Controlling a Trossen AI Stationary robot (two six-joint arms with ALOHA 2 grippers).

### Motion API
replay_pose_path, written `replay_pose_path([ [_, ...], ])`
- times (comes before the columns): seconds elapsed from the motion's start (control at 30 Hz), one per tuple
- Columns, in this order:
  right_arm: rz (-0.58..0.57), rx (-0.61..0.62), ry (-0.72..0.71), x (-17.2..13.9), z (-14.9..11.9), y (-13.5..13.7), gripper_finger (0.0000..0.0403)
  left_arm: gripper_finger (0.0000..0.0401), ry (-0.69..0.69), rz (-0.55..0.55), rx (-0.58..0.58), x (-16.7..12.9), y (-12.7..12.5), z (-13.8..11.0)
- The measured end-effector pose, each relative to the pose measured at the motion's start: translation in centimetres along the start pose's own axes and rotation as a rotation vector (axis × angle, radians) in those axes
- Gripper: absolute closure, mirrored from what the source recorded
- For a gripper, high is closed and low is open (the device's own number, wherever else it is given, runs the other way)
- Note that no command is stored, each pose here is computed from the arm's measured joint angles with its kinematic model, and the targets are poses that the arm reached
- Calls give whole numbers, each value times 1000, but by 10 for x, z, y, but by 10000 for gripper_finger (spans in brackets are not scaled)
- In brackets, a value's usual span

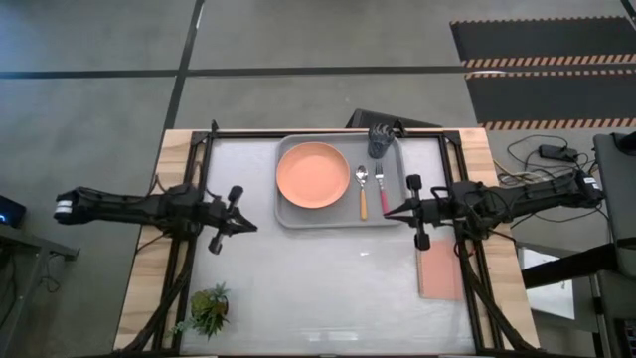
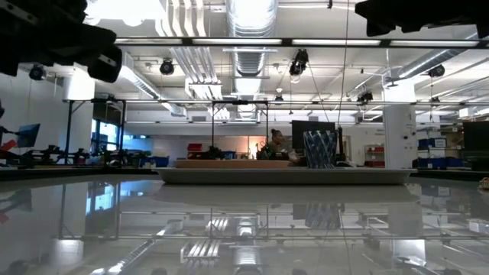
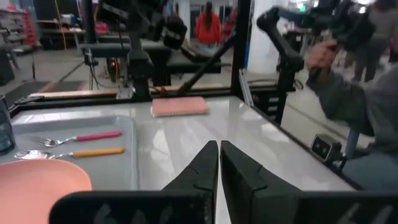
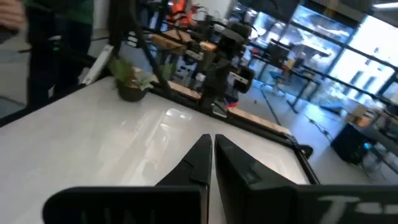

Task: Pick and place plate/cup/fork/spoon on tray
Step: Return to Home Position

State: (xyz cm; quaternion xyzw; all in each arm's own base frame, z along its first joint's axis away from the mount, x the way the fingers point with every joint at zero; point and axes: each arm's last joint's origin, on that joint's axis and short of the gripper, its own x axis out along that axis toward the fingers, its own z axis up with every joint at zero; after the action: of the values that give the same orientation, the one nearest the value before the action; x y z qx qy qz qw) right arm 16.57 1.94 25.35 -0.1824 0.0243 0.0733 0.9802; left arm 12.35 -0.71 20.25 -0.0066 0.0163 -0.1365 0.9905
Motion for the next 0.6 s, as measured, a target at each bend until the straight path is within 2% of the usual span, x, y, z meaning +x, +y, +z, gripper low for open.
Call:
replay_pose_path([
  [0.17,78,-56,-19,-1,-8,6,394,401,-52,0,-15,-11,-3,-13],
  [0.37,7,-57,-77,-12,-13,4,394,401,-96,0,-11,-17,-5,-28],
  [0.6,-53,-46,-207,-43,-17,6,394,401,-134,5,-1,-21,-6,-26],
])
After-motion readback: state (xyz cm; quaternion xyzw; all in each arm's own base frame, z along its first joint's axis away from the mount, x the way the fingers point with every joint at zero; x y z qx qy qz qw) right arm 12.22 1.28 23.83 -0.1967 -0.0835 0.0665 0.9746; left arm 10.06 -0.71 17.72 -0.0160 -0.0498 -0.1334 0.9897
